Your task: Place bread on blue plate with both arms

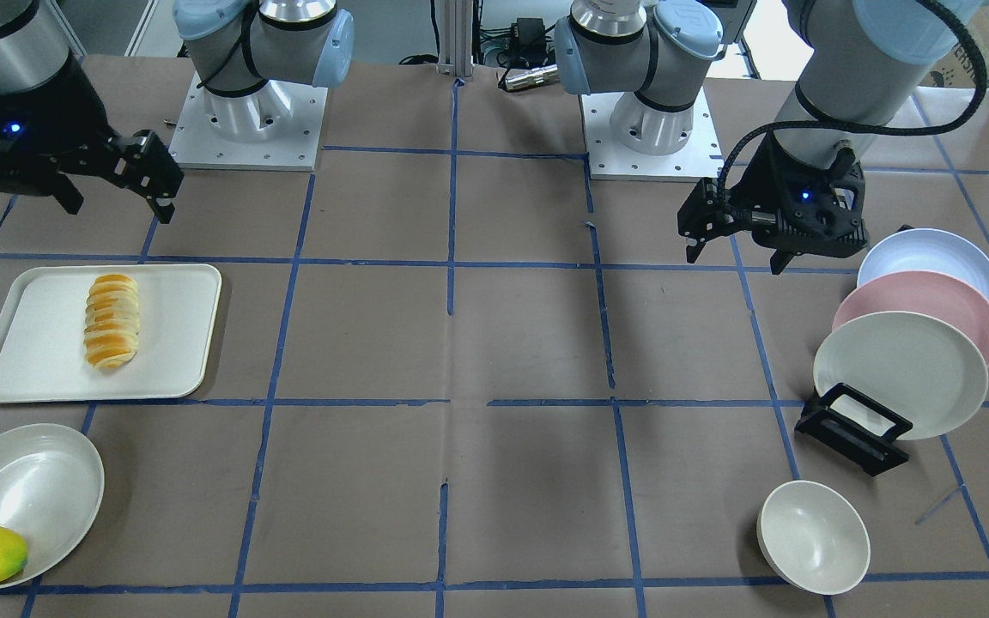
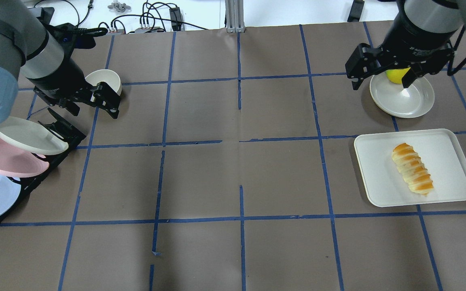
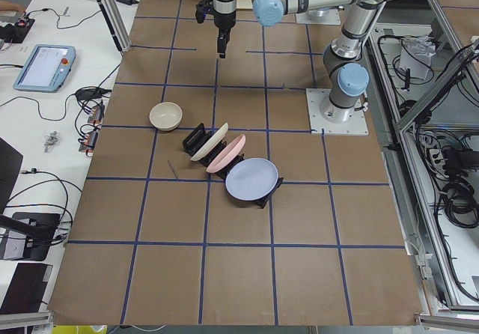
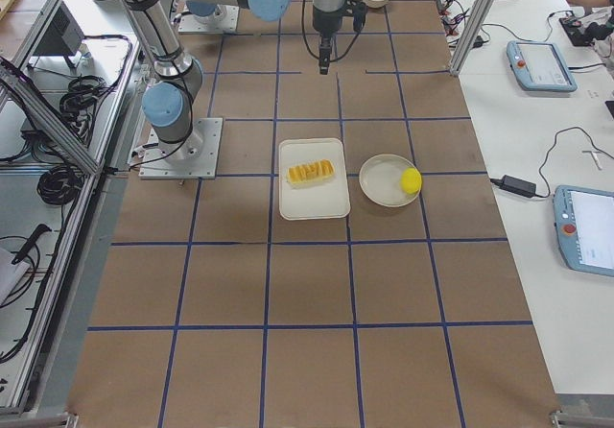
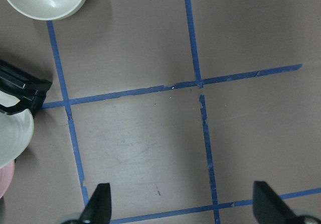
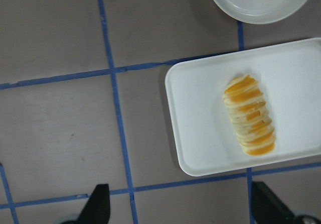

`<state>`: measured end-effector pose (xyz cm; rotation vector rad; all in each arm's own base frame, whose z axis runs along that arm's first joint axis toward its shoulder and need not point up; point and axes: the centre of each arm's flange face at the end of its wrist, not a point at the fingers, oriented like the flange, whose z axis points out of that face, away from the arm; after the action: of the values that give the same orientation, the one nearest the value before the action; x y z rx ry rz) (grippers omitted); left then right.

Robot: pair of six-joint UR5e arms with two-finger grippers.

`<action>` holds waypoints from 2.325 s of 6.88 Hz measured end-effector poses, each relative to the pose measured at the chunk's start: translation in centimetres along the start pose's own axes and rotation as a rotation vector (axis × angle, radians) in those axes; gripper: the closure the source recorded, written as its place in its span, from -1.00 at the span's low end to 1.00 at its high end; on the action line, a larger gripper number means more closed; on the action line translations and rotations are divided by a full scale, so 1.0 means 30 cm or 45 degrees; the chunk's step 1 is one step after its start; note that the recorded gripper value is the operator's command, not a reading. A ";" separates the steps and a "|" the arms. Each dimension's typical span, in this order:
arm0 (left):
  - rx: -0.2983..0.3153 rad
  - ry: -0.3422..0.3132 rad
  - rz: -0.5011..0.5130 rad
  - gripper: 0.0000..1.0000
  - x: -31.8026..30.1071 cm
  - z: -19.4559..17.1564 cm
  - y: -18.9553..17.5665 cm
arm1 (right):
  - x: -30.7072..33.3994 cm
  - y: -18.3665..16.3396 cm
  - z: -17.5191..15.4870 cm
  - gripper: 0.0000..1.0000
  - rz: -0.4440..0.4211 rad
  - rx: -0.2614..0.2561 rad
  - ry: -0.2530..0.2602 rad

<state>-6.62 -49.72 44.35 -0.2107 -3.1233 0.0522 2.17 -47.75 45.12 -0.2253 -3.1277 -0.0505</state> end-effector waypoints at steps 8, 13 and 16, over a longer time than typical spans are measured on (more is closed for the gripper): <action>0.077 0.136 -0.142 -1.00 -1.038 -0.071 0.504 | 0.386 -0.211 0.710 -0.99 0.126 -0.177 -0.013; 0.143 0.261 -0.221 -1.00 -1.393 0.068 0.717 | 0.385 -0.142 0.863 -0.95 -0.108 -0.331 0.021; 0.115 0.286 -0.220 -1.00 -1.563 0.241 0.703 | 0.398 -0.164 0.856 -0.95 -0.240 -0.342 0.065</action>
<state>42.58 -35.39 36.01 0.0519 -2.8936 0.1560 -10.44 -50.07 19.39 0.0714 -3.0714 -0.4704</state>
